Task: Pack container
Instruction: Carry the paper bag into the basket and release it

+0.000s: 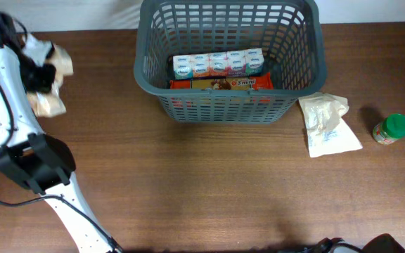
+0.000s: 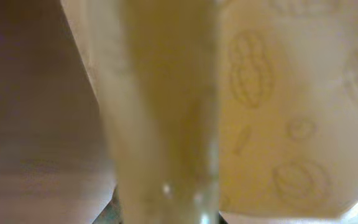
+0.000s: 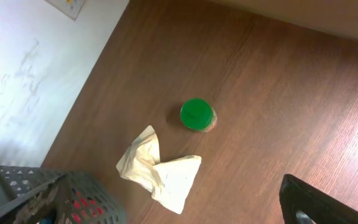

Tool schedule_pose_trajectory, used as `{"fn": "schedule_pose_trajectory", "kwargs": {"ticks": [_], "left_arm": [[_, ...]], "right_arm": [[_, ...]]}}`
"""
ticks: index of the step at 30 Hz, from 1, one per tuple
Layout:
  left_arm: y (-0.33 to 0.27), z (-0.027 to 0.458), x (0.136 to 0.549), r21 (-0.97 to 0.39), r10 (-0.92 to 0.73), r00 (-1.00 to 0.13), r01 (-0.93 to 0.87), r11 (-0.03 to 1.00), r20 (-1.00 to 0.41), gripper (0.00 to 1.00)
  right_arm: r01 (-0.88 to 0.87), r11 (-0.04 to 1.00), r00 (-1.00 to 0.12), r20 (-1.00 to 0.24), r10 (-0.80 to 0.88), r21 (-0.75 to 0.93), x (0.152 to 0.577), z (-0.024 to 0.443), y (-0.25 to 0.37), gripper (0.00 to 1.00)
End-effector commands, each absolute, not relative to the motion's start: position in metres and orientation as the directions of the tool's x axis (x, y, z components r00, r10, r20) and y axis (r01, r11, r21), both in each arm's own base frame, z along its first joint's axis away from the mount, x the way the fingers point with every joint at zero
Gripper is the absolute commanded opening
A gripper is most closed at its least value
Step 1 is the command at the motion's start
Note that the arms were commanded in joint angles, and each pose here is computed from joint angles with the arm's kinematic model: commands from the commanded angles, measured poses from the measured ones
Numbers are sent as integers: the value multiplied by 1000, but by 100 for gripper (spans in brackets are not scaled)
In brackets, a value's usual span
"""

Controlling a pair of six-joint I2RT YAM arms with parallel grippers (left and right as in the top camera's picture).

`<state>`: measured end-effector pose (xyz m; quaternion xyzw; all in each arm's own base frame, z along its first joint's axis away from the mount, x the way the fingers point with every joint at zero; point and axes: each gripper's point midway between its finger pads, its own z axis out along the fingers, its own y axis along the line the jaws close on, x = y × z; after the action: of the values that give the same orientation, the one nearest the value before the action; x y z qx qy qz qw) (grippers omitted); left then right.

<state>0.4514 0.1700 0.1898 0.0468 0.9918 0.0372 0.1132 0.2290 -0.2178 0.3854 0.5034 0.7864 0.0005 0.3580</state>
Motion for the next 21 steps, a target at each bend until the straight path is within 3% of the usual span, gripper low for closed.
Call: {"fn": "schedule_pose_trajectory", "kwargs": {"ticks": [1, 3, 6, 10, 14, 17, 21], "left_arm": [[138, 289, 474, 157, 174, -844, 108, 982, -507, 1], [106, 346, 483, 204, 259, -708, 164, 965, -657, 2], [43, 413, 486, 317, 453, -445, 348, 882, -772, 1], [-59, 471, 466, 523, 650, -55, 544, 657, -758, 2], [-136, 470, 452, 623, 720, 144, 633, 460, -679, 1], [-230, 427, 438, 677, 752, 359, 719, 155, -553, 2], [-287, 368, 442, 601, 752, 374, 798, 38, -543, 2]], "right_arm": [[800, 481, -222, -569, 792, 358, 227, 388, -220, 99], [800, 481, -222, -569, 792, 358, 227, 388, -220, 99], [800, 482, -222, -569, 792, 358, 226, 388, -220, 99], [800, 481, -222, -569, 792, 358, 227, 388, -220, 99], [800, 481, -222, -569, 792, 358, 227, 388, -220, 99], [800, 481, -222, -569, 792, 358, 227, 388, -220, 99], [800, 481, -222, -569, 792, 358, 227, 388, -220, 99]]}}
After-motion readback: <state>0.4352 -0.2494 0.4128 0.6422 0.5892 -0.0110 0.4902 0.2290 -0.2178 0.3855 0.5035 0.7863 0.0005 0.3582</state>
